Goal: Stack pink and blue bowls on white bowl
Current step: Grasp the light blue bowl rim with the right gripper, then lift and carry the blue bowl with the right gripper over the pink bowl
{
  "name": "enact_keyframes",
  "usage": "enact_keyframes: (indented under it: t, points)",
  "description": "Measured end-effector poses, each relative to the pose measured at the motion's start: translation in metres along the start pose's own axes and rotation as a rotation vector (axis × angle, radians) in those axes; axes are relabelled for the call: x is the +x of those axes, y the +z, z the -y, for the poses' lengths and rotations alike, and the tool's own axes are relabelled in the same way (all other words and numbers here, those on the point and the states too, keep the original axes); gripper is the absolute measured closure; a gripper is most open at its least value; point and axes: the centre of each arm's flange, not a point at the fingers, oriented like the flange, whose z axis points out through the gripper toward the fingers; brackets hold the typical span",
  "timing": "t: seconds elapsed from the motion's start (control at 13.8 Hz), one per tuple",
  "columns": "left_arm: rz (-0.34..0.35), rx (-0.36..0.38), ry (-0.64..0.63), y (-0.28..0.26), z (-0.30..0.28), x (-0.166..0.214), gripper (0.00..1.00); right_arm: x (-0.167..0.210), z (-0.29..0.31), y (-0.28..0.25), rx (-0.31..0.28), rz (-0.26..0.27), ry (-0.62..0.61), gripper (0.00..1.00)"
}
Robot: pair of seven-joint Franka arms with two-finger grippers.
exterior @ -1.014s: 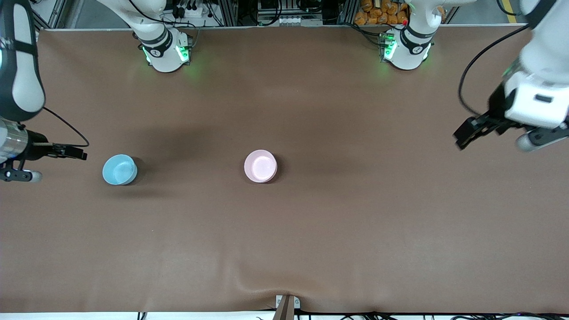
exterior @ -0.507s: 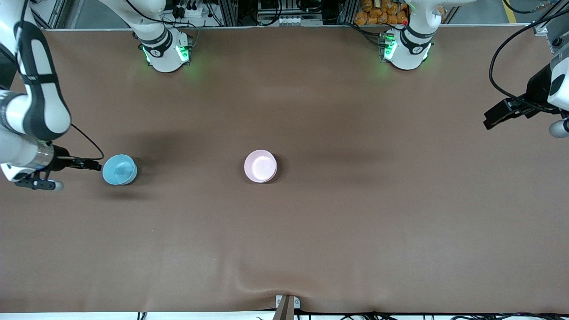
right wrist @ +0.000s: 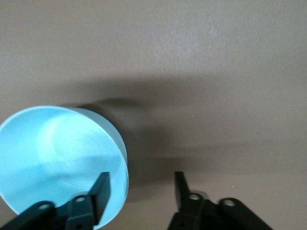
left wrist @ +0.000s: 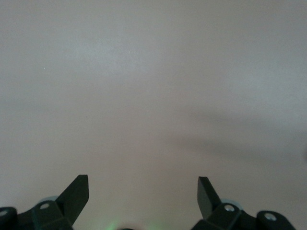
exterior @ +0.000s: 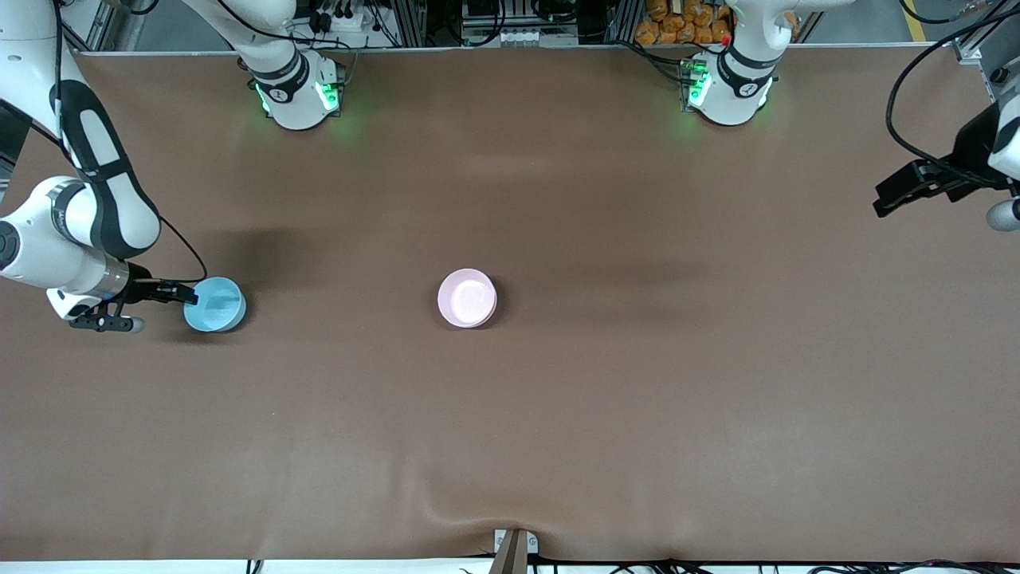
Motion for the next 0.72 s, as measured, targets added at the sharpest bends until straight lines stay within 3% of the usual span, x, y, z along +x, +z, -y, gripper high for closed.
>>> enact_keyframes:
  t: [0.07, 0.14, 0.43, 0.72]
  points:
    - [0.000, -0.004, 0.006, 0.000, 0.006, 0.001, 0.00, 0.000, 0.003, 0.001, 0.003, 0.001, -0.003, 0.52]
    - [-0.001, -0.008, 0.009, -0.001, 0.010, 0.001, 0.00, 0.001, 0.007, 0.001, 0.005, 0.000, -0.007, 0.52]
    - [-0.013, -0.011, 0.012, -0.005, 0.010, 0.000, 0.00, 0.003, 0.015, 0.001, 0.008, -0.001, -0.004, 0.96]
    - [-0.017, -0.012, 0.014, -0.007, 0.009, -0.002, 0.00, 0.004, 0.018, -0.003, 0.012, 0.004, 0.017, 0.98]
